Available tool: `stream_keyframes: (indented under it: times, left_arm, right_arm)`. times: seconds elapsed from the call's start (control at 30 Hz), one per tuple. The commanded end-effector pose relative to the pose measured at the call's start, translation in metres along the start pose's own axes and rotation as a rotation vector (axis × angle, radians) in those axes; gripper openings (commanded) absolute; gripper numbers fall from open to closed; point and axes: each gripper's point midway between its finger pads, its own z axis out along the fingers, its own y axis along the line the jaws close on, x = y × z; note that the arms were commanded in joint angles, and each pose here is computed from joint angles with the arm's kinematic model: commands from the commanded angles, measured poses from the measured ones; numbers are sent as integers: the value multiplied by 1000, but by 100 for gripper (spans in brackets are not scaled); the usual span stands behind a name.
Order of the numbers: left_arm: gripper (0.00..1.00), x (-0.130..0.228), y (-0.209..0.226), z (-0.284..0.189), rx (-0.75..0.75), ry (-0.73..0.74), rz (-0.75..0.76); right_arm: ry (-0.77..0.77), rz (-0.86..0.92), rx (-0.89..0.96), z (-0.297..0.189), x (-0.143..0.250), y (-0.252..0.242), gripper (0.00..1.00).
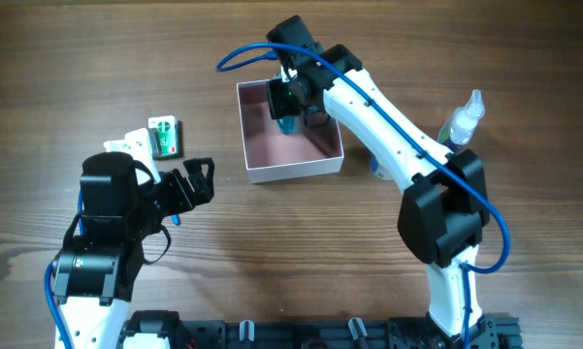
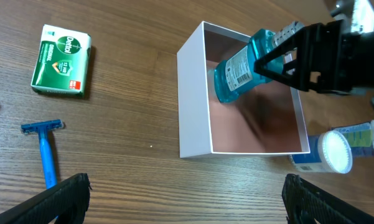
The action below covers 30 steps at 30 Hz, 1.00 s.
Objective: Pack container
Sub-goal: 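Open the right gripper and withdraw it from the box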
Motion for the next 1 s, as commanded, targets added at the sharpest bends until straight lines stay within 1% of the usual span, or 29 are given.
stream_keyframes:
  times: [0.0, 0.17, 0.2, 0.23, 0.27, 0.3, 0.33, 0.47, 0.7, 0.97]
  left_arm:
    - [100, -5, -9, -4, 30, -10, 8]
    - [100, -5, -9, -4, 30, -10, 8]
    - [100, -6, -9, -4, 30, -11, 8]
    - [100, -6, -9, -4, 30, -11, 8]
    - [100, -5, -9, -4, 30, -10, 8]
    - [100, -5, -9, -4, 30, -10, 8]
    - [100, -5, -9, -4, 30, -10, 7]
    - [100, -5, -9, -4, 30, -10, 7]
    - [100, -5, -9, -4, 30, -10, 7]
    - [100, -5, -9, -4, 29, -8, 7]
  right_arm:
    - [-120, -39, -20, -55, -21, 7, 59]
    - [-226, -61, -32, -105, -34, 10, 58]
    - [-254, -70, -26, -120, -36, 8, 55]
    - [-265, -65, -13, -126, -37, 5, 49]
    - [-281, -45, 29, -136, -36, -3, 31]
    - [-284, -17, 64, -140, -35, -12, 17]
    - [-278, 8, 95, -142, -32, -19, 4]
    - [-184, 28, 142, -130, -12, -36, 4]
    - [-19, 23, 189, -86, 29, -50, 4]
    - [90, 22, 134, -37, 71, -50, 5]
